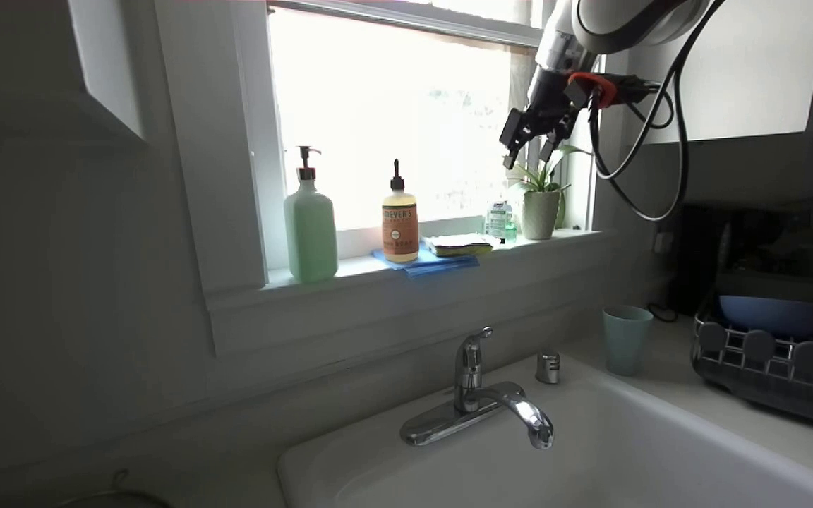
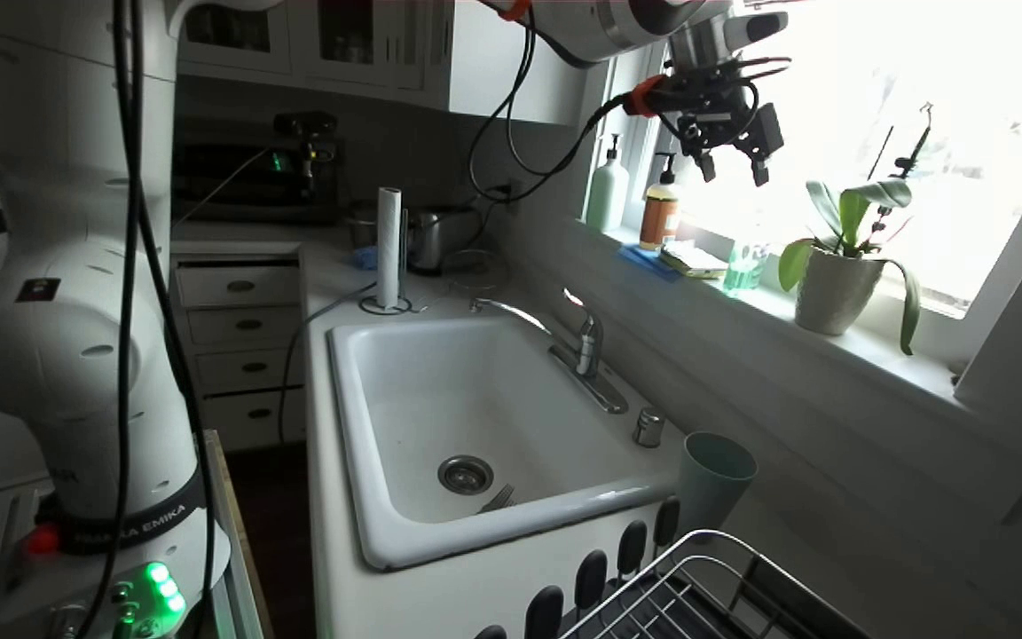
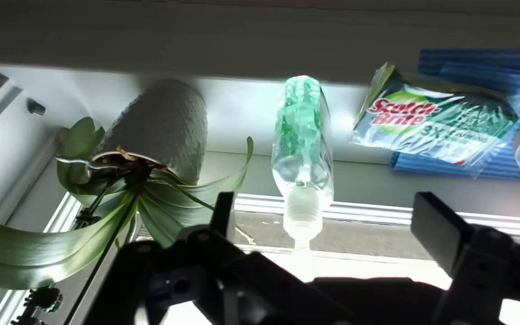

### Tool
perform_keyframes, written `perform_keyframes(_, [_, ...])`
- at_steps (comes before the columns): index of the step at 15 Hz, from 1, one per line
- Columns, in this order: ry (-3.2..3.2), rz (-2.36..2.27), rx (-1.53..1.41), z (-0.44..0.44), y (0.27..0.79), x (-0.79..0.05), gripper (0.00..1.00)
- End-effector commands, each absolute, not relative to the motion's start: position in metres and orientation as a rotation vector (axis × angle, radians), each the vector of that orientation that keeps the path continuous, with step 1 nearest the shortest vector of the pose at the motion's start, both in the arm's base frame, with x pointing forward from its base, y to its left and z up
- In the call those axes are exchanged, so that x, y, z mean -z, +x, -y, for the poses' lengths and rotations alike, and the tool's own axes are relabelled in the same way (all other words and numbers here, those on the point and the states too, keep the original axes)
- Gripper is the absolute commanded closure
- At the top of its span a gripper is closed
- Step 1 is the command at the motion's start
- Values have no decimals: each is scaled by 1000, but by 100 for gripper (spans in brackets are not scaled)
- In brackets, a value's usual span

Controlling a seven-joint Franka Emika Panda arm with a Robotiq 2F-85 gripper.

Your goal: Place the bottle on the right in-between the two bottles on the left then move the orange pump bottle to the far right.

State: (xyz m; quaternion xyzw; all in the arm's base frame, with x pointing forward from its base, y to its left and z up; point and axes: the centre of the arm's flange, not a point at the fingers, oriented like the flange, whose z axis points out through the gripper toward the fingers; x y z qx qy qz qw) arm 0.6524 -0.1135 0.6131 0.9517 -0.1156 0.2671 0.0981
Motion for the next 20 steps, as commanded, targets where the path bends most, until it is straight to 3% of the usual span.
perform_keyframes(1, [2799,390,-860,120,681,-611,0])
perform_keyframes(11, [2790,502,-906,124,697,-585,2])
perform_keyframes(12, [2789,499,-909,124,698,-584,11])
perform_keyframes(13, [2791,496,-910,123,699,-583,27])
perform_keyframes(16, [2784,483,-918,124,700,-582,48])
perform_keyframes(17, [2779,481,-925,124,700,-582,18])
perform_keyframes(20, [2768,459,-944,128,701,-582,3])
